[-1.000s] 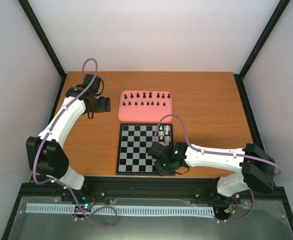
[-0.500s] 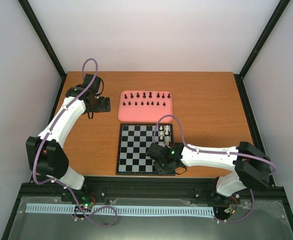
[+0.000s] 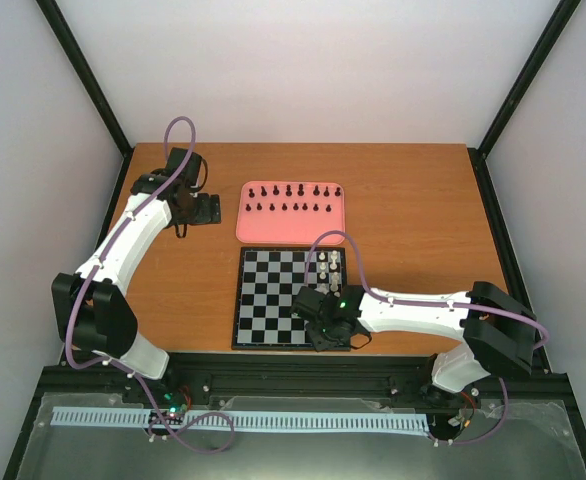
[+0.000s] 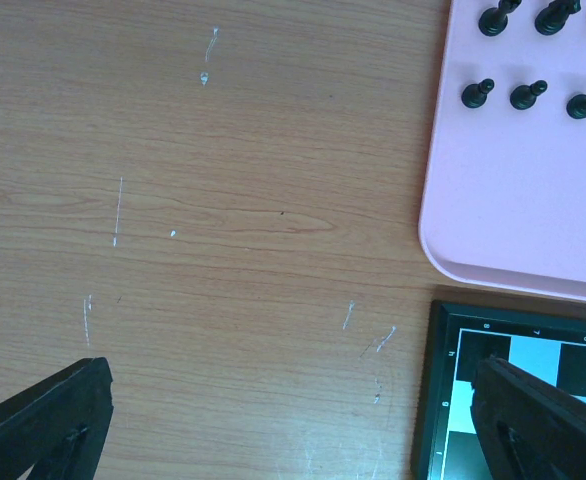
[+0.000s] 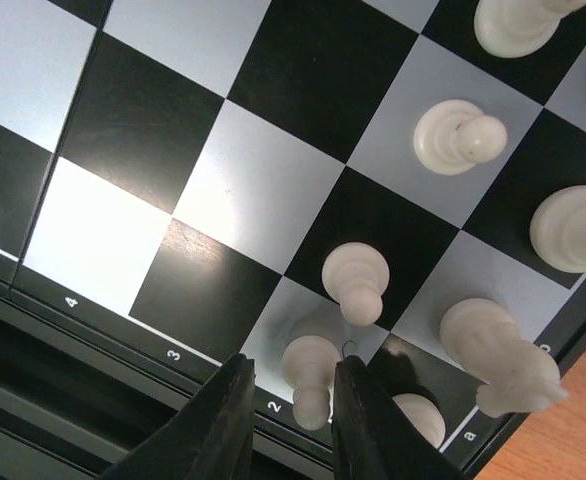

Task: Set up the chess pieces on the board
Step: Place the chess piece on the chessboard, then reset both arms

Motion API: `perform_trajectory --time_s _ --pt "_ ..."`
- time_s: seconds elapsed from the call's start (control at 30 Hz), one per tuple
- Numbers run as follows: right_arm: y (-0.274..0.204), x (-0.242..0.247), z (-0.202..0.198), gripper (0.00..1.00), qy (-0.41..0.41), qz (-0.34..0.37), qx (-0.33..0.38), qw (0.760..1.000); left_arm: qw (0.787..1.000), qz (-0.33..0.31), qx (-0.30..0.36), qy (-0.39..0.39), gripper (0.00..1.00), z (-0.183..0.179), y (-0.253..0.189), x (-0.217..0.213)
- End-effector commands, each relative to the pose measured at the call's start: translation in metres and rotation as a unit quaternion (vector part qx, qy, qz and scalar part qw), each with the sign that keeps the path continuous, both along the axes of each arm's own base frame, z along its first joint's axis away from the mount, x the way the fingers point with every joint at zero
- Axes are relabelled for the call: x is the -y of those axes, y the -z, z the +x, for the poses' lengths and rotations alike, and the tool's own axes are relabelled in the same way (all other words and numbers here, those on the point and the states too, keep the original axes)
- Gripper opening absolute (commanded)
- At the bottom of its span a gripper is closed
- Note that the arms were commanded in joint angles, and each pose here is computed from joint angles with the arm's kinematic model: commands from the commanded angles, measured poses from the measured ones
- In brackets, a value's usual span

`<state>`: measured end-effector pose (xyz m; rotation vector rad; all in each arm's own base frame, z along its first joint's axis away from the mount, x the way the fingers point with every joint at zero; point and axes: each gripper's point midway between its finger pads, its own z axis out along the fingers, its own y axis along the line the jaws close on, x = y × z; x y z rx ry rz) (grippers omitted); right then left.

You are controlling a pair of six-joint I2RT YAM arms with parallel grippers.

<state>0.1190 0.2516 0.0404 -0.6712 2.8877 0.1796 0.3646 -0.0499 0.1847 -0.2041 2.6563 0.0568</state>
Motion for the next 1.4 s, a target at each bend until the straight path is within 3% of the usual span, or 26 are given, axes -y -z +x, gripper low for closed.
perform_trajectory --time_s 0.0,0.17,0.33,0.4,0.43,0.47,0.7,0.93,1.13,1.37 --pt "-0.018 -0.012 0.004 0.27 -0.009 0.021 0.012 1.000 1.000 -0.003 0.017 -0.004 1.00 0.003 -0.008 0.001" --pt "-0.050 -0.024 0.004 0.29 -0.022 0.047 0.010 0.999 1.000 -0.005 0.016 -0.005 1.00 0.003 -0.009 0.002" --pt "-0.084 -0.016 0.004 0.47 -0.017 0.048 0.020 0.998 1.000 0.001 0.021 -0.012 1.00 0.002 -0.012 -0.002" --pt "-0.098 -0.012 0.009 0.66 -0.017 0.046 0.034 0.998 1.000 0.003 0.025 -0.013 1.00 0.002 -0.015 -0.003" --pt "-0.102 -0.010 0.012 0.92 -0.016 0.041 0.036 0.998 1.000 0.003 0.026 -0.014 1.00 0.003 -0.016 -0.003" --pt "-0.106 -0.010 0.016 0.99 -0.017 0.040 0.037 0.998 1.000 0.002 0.027 -0.013 1.00 0.003 -0.017 -0.002" --pt "-0.140 -0.021 0.070 1.00 0.006 0.080 0.058 0.995 1.000 0.000 0.030 -0.004 1.00 0.006 -0.026 0.000" --pt "-0.167 -0.001 0.164 1.00 0.068 0.105 0.101 0.987 1.000 -0.019 0.024 0.006 1.00 0.011 -0.028 0.009" --pt "-0.189 -0.009 0.231 1.00 0.072 0.082 0.170 0.979 0.999 -0.004 0.031 0.005 1.00 0.018 -0.042 0.005" --pt "-0.198 -0.014 0.280 1.00 0.086 0.060 0.218 0.970 0.999 -0.014 0.038 0.006 1.00 0.023 -0.055 0.009"
